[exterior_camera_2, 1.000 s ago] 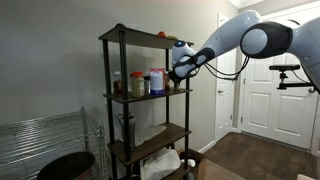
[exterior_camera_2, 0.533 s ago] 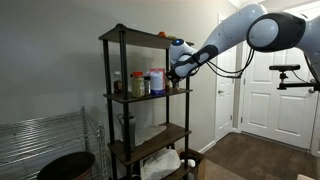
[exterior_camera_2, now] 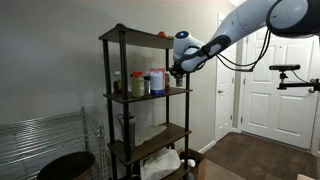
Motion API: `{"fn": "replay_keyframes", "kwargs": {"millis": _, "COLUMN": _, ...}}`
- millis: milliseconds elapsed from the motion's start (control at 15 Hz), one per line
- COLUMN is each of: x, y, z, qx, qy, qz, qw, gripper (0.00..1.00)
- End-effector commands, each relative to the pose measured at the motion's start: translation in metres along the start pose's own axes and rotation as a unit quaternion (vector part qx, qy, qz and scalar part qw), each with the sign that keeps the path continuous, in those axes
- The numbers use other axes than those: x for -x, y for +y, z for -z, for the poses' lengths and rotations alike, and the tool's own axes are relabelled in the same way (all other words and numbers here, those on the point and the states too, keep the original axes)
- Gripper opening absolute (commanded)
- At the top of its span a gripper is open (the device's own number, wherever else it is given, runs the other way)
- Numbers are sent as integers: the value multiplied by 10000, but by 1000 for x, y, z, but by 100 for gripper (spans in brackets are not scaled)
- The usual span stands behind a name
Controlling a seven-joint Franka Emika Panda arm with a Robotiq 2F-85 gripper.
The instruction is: Move the black bottle to the left
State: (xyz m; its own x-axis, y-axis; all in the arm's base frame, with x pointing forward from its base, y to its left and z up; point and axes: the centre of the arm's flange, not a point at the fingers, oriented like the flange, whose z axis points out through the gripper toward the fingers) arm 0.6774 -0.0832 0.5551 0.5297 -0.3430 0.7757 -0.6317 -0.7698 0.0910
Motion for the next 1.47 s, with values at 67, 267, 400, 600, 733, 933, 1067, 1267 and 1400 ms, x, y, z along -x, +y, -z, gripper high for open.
{"fn": "replay_keyframes", "kwargs": {"millis": 67, "x": 16, "y": 25, "z": 36, "qx": -66, "qy": -240, "qz": 286, "qw": 9993, "gripper": 27}}
{"fn": "replay_keyframes", "kwargs": {"millis": 267, "x": 26, "y": 32, "z": 45, "qx": -27, "qy": -421, "qz": 464, "qw": 9980, "gripper": 27}}
{"fn": "replay_keyframes", "kwargs": {"millis": 400, "x": 33, "y": 35, "z": 47, "qx": -30, "qy": -532, "qz": 601, "qw": 9968, "gripper": 27}}
{"fn": "replay_keyframes", "kwargs": {"millis": 600, "x": 49, "y": 32, "z": 47, "qx": -144, "qy": -679, "qz": 827, "qw": 9942, "gripper": 27}}
{"fn": "replay_keyframes", "kwargs": {"millis": 733, "x": 66, "y": 24, "z": 50, "qx": -268, "qy": -727, "qz": 1113, "qw": 9908, "gripper": 27}}
{"fn": "replay_keyframes", "kwargs": {"millis": 933, "x": 89, "y": 12, "z": 61, "qx": -436, "qy": -725, "qz": 1491, "qw": 9852, "gripper": 27}}
{"fn": "replay_keyframes", "kwargs": {"millis": 1067, "x": 101, "y": 7, "z": 69, "qx": -561, "qy": -693, "qz": 1652, "qw": 9822, "gripper": 27}}
{"fn": "replay_keyframes", "kwargs": {"millis": 1267, "x": 116, "y": 5, "z": 80, "qx": -743, "qy": -606, "qz": 1861, "qw": 9778, "gripper": 27}}
{"fn": "replay_keyframes", "kwargs": {"millis": 1400, "x": 125, "y": 4, "z": 85, "qx": -840, "qy": -549, "qz": 1973, "qw": 9752, "gripper": 27}}
